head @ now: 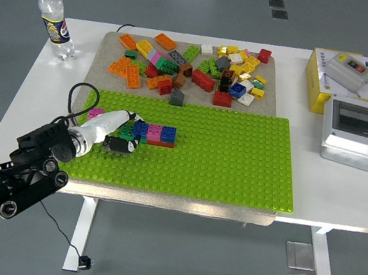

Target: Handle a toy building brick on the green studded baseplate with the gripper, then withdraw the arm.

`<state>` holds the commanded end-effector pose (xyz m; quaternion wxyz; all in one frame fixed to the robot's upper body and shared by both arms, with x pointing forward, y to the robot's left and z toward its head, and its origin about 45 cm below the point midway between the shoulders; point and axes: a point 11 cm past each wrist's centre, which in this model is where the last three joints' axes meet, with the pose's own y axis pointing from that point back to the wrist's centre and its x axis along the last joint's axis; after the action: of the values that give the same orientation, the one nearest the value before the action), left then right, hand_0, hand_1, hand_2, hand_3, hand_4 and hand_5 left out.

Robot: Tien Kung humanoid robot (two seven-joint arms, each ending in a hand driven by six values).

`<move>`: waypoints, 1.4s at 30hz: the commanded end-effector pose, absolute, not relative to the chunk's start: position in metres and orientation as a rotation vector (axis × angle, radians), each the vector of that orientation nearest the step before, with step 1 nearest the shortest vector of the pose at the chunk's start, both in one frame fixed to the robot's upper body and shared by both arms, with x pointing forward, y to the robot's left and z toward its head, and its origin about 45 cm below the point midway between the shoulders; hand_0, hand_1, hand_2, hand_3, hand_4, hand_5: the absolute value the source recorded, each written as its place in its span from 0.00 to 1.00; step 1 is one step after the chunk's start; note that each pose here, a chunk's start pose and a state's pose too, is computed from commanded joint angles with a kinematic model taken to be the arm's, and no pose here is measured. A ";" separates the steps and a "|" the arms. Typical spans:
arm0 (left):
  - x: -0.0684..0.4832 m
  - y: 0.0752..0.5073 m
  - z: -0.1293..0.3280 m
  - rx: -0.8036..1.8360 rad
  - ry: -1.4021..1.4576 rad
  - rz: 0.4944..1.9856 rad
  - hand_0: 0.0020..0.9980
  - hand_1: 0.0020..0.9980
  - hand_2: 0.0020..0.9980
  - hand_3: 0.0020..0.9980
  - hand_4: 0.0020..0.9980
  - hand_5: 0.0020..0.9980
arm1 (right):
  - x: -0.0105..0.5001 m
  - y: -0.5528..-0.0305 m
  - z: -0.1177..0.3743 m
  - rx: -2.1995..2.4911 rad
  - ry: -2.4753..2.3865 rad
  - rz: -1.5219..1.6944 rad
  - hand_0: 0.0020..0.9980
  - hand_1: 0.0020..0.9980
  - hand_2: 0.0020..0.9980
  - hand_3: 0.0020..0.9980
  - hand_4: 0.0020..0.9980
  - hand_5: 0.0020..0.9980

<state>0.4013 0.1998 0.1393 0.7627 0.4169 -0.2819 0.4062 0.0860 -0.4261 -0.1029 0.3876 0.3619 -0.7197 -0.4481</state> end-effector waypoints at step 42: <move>0.403 0.201 0.141 0.908 -0.632 0.884 1.00 0.97 0.99 0.84 0.51 0.25 | 0.083 -0.426 -0.104 0.919 -1.820 -1.144 0.71 0.70 0.75 0.72 0.53 0.74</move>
<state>0.4034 0.2005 0.1408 0.7596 0.4169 -0.2903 0.4062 0.0827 -0.4258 -0.1036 0.3910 0.3617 -0.7165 -0.4504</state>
